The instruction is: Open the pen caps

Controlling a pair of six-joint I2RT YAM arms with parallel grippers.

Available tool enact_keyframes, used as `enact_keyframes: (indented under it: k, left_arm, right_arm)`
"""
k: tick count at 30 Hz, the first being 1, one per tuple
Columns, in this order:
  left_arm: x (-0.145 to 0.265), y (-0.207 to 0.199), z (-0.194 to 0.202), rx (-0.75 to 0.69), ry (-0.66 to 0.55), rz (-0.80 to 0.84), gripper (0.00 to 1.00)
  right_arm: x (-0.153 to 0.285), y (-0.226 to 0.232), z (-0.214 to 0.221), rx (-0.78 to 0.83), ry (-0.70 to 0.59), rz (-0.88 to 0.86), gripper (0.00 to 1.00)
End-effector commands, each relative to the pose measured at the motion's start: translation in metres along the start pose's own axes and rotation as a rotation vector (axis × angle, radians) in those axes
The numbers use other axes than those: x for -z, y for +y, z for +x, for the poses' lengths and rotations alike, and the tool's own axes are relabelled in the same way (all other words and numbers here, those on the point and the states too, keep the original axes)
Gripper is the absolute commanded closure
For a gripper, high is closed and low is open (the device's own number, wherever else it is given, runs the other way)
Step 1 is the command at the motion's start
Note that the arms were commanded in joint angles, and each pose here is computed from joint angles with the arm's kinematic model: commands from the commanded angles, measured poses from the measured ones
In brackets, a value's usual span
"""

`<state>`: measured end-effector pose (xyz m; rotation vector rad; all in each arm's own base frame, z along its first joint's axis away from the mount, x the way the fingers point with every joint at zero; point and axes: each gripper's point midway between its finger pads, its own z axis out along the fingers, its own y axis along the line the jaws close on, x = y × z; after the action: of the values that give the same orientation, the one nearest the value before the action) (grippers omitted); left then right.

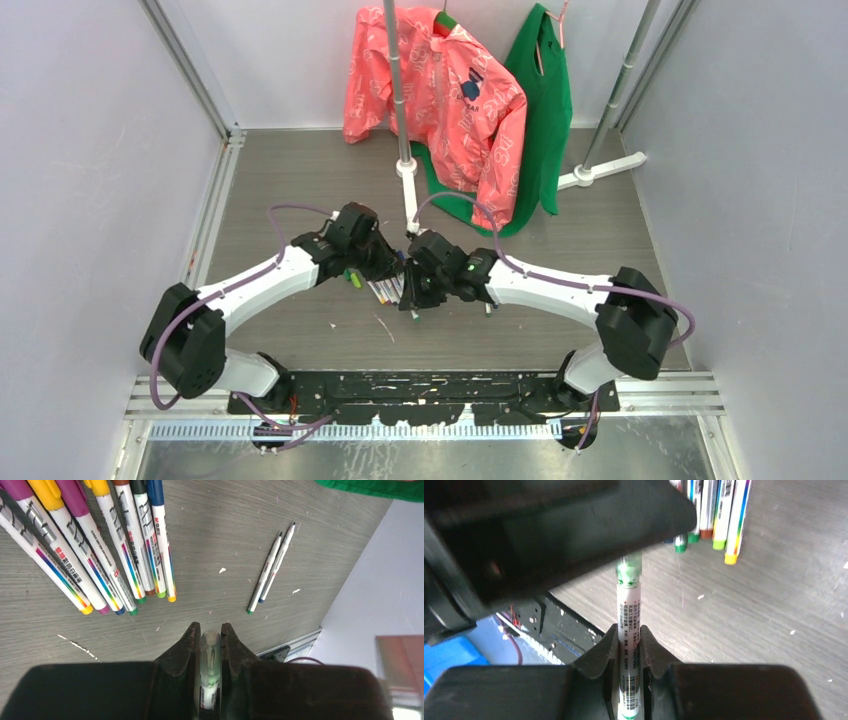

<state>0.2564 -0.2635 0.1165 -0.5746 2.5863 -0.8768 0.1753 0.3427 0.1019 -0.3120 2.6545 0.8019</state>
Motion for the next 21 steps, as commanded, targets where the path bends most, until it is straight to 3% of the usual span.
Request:
enact_keyframes:
  k: [1, 6, 12, 21]
  left_arm:
    - [0.008, -0.01, -0.031, 0.031, -0.137, -0.023, 1.0]
    - [0.001, -0.015, -0.053, 0.066, -0.19, -0.036, 1.0]
    - [-0.009, -0.016, -0.055, 0.045, -0.169, -0.037, 1.0]
    - [0.009, 0.065, -0.028, 0.014, -0.141, -0.282, 1.0]
  right_arm:
    - [0.015, -0.018, 0.025, -0.03, 0.021, 0.016, 0.99]
    - [0.024, -0.026, 0.046, -0.033, 0.036, 0.006, 0.99]
    - [0.043, -0.041, 0.037, -0.013, -0.02, 0.064, 0.99]
    - [0.04, -0.088, 0.006, 0.011, -0.065, 0.272, 0.99]
